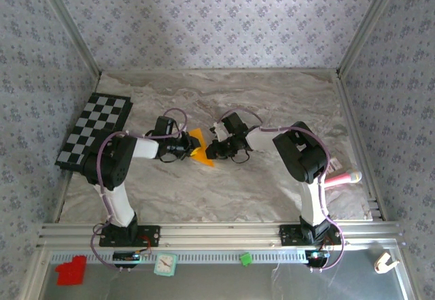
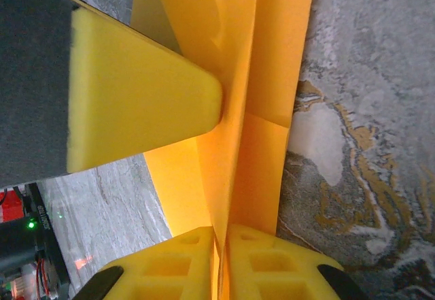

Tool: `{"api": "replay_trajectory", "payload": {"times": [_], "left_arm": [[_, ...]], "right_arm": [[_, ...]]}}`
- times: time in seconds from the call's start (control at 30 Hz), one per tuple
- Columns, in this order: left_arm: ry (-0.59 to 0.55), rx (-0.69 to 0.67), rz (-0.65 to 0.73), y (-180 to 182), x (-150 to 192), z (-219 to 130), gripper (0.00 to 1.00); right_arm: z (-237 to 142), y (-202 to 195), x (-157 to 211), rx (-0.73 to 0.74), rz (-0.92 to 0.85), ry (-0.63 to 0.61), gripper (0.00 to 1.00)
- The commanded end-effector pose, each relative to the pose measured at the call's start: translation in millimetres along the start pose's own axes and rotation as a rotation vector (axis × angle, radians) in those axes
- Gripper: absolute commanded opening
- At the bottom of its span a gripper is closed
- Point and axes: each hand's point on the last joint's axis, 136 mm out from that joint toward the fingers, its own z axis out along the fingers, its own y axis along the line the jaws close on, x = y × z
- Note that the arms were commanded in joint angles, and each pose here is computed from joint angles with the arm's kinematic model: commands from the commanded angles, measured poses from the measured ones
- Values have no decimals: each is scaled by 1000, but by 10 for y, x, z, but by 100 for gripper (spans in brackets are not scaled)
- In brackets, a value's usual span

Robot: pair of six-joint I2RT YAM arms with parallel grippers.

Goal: Fold a paper plane with a square sheet of paper (pick it up from the middle)
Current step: Fourth fold the wing at the center of the table.

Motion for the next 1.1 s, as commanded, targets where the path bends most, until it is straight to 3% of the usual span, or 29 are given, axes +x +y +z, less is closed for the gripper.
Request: {"api": "replay_trajectory", "payload": {"times": [0.0,0.37,1.07], "left_arm": [[6,19,27,-53,-50,28,15],[-67,61,66,-268,-117,-251,22],[-73,-144,-27,291,35,-215,30]], "right_arm": [[93,-317,287,84,94,86,14],[86,-394,326,114,101,84,11],[105,-413,307,82,133,41,5]]}}
